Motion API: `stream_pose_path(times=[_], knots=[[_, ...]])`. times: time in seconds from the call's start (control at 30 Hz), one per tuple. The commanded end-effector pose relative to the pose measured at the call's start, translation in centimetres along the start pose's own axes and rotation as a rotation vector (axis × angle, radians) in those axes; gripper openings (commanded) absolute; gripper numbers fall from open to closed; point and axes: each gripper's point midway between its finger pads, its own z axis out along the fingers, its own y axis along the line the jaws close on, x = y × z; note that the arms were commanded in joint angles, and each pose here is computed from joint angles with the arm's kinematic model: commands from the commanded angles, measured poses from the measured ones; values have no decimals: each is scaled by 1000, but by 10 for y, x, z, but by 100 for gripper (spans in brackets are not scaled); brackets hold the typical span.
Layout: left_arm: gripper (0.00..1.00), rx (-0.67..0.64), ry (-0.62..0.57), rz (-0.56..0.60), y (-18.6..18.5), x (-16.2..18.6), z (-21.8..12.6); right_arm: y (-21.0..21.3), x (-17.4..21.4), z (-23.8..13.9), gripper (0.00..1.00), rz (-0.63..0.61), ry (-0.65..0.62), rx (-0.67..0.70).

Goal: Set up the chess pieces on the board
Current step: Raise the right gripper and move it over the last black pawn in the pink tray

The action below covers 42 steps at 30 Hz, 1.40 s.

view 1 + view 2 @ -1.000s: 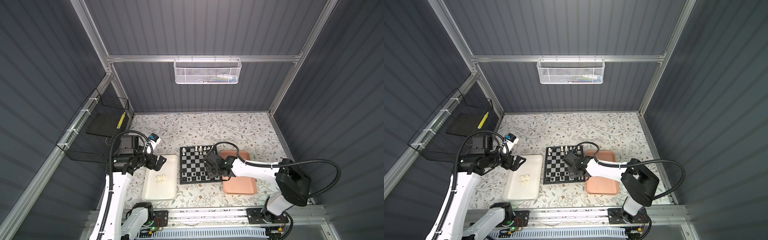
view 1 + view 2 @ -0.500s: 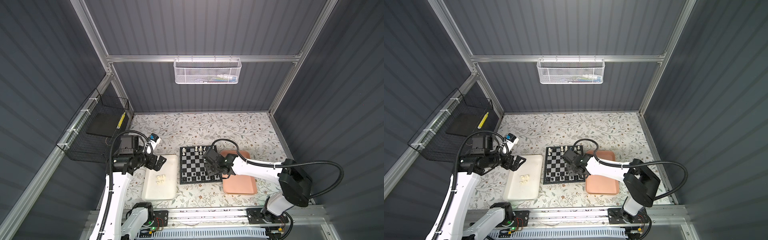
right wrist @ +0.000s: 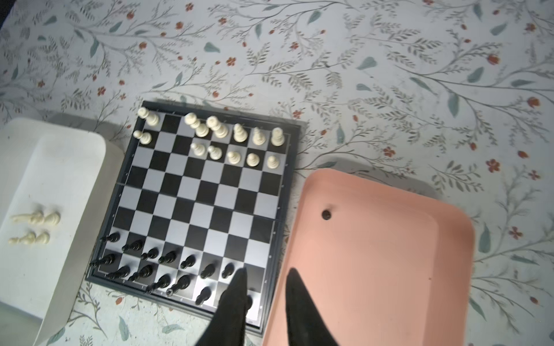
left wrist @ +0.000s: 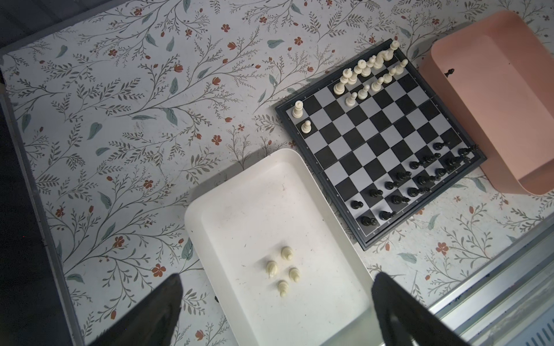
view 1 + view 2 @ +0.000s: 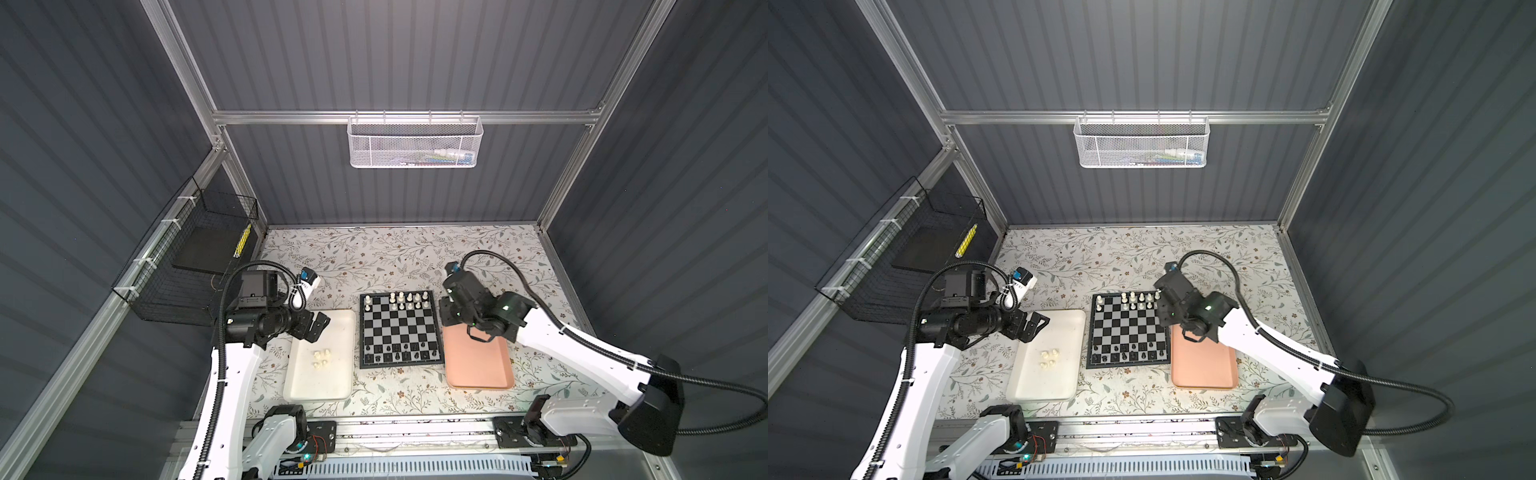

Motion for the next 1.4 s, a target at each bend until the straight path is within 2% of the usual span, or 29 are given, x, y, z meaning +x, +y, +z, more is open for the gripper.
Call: stream_pose_path(times=[0.0,0.1,0.17,0.33,0.73,1.37], knots=[[100,0,11,40,-1,-1,-6,-30,24,9,24,49,86,19],[100,-8,26,52,1,2,-4,-46,30,19,24,109,123,11],[100,-10,35,51,2,3,-2,-51,35,26,29,140,152,3],[99,7,37,32,2,2,3,-50,43,43,30,165,192,-21],[100,19,52,18,1,5,7,-57,54,70,29,168,262,-4],[100,25,45,1,0,4,8,-62,60,84,27,144,297,21]])
